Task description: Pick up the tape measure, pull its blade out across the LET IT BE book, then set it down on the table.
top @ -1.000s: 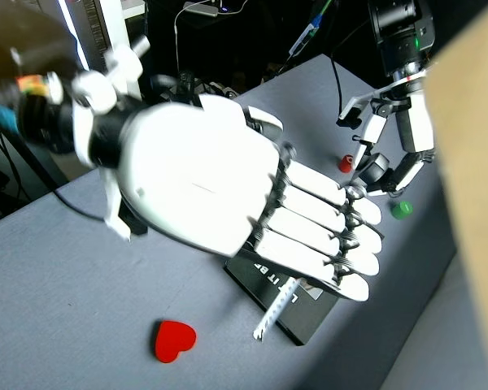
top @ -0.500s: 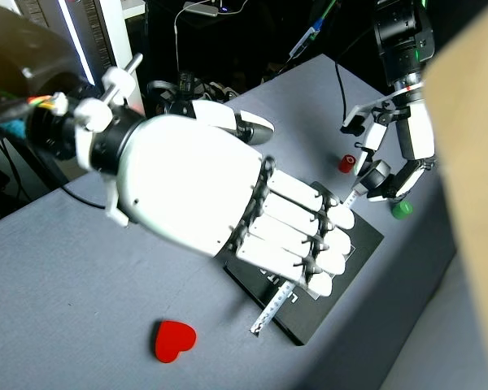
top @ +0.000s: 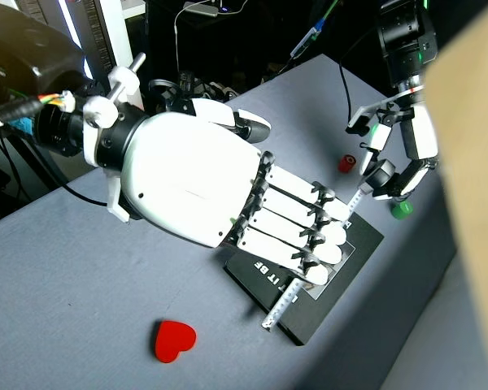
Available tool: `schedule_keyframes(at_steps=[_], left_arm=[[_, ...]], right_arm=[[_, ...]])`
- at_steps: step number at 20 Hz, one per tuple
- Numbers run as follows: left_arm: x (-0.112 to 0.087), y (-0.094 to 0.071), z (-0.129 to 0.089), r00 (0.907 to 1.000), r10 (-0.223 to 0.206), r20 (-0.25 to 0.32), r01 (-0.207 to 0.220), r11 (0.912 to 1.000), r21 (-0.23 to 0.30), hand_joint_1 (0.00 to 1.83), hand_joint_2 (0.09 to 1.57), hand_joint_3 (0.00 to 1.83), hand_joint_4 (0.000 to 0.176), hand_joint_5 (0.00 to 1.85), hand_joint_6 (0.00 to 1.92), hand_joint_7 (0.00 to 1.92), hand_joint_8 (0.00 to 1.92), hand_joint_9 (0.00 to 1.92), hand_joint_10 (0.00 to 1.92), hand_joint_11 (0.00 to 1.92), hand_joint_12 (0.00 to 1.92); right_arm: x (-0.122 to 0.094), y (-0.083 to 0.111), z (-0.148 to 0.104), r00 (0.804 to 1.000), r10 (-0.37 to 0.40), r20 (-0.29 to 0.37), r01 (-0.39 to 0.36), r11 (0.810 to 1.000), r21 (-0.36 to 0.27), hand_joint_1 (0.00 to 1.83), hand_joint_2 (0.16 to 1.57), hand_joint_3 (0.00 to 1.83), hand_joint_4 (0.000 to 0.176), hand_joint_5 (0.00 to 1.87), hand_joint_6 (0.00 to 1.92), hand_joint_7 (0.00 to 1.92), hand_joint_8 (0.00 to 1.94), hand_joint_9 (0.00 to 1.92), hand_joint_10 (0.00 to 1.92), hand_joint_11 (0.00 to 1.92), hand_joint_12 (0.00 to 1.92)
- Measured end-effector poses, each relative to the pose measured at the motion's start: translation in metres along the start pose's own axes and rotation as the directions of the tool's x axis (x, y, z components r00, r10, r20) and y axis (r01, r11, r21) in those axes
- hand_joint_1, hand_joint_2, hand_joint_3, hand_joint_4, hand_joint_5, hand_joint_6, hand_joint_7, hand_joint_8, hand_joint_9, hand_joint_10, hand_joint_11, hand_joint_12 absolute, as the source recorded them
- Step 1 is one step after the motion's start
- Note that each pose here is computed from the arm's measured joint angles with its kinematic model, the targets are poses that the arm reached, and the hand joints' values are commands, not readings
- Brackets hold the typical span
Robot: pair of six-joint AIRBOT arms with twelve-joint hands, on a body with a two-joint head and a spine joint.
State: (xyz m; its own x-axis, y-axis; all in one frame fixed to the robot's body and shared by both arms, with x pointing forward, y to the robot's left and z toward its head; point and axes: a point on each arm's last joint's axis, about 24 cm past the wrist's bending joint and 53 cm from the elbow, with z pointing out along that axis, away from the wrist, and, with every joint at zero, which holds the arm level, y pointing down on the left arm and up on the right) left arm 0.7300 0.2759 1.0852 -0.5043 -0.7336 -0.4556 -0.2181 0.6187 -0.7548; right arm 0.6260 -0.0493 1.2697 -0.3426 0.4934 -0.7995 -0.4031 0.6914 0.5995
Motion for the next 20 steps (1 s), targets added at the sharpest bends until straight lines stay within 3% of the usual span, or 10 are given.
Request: schedule_keyframes(at_steps=[15, 20], left_arm=[[0.000, 0.024, -0.002, 0.9999, 0.005, -0.015, -0.006, 0.9997, -0.022, 1.37, 1.14, 0.00, 0.000, 0.91, 0.89, 0.94, 1.10, 0.85, 1.37, 0.73, 1.36], [0.000, 0.024, -0.002, 0.9998, 0.004, -0.017, -0.004, 0.9998, -0.022, 1.37, 1.14, 0.00, 0.000, 0.90, 0.89, 0.95, 1.10, 0.84, 1.37, 0.73, 1.36]], right_arm=[[0.002, 0.003, 0.000, 1.000, -0.006, -0.004, 0.006, 1.000, -0.008, 0.00, 1.01, 0.01, 0.022, 0.00, 0.00, 0.00, 0.00, 0.00, 0.00, 0.00, 0.29], [0.002, 0.003, 0.000, 1.000, -0.006, -0.004, 0.006, 1.000, -0.008, 0.00, 1.01, 0.00, 0.021, 0.00, 0.00, 0.00, 0.00, 0.00, 0.00, 0.00, 0.31]])
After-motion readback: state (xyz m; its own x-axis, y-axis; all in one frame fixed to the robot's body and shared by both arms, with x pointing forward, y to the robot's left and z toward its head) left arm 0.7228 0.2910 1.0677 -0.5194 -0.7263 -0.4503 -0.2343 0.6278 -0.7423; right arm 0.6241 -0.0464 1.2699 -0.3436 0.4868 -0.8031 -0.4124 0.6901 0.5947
